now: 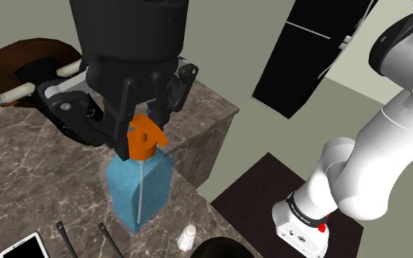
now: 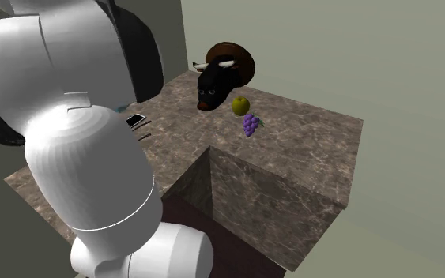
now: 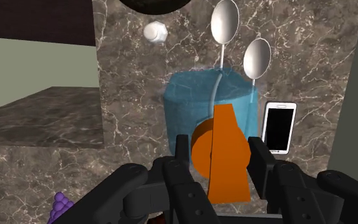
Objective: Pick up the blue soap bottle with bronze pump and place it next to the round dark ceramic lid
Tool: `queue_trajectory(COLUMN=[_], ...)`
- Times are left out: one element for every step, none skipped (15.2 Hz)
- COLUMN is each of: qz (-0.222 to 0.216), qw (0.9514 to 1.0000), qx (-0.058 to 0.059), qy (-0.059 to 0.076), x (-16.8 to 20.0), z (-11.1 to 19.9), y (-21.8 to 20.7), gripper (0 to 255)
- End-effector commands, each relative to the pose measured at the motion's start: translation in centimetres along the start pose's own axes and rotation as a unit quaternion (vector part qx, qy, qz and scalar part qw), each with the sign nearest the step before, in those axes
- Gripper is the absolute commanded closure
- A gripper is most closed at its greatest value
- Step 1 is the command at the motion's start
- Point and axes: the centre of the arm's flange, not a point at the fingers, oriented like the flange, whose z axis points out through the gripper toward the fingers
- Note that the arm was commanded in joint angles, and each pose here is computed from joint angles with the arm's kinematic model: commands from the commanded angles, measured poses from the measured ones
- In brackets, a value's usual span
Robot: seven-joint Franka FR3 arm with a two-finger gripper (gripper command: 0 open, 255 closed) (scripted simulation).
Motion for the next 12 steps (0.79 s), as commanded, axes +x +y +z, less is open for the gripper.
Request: queue_trajectory(qz=[0.001,0.001,0.001,0.001,0.001,0.001,0.001,0.001,0.001,0.001,0.001,0.001], qw=[1.0000,1.0000,1.0000,1.0000,1.0000,1.0000,1.0000,1.0000,1.0000,1.0000,1.0000,1.0000], qx=[0.000,0.000,0.000,0.000,0.000,0.000,0.000,0.000,0.000,0.000,0.000,0.000], qy=[0.000,0.000,0.000,0.000,0.000,0.000,0.000,0.000,0.000,0.000,0.000,0.000], x=[-1.9,-2.9,-3.9,-5.0,-6.0,-7.0,-8.0,-9.0,-10.0,-11.0,-12.1,-13.1], z=[-0.5,-0.8,-1.1,-1.4,-1.7,-2.0,-2.3,-2.6,-2.9,-3.2,-3.5,-3.8], y=[-1.5,-2.3,-3.0,-3.8,-4.6,-5.4,-6.2,-7.0,-7.8,-8.6,-9.4,-10.2], gripper=[255,255,255,255,255,255,255,255,255,255,255,255])
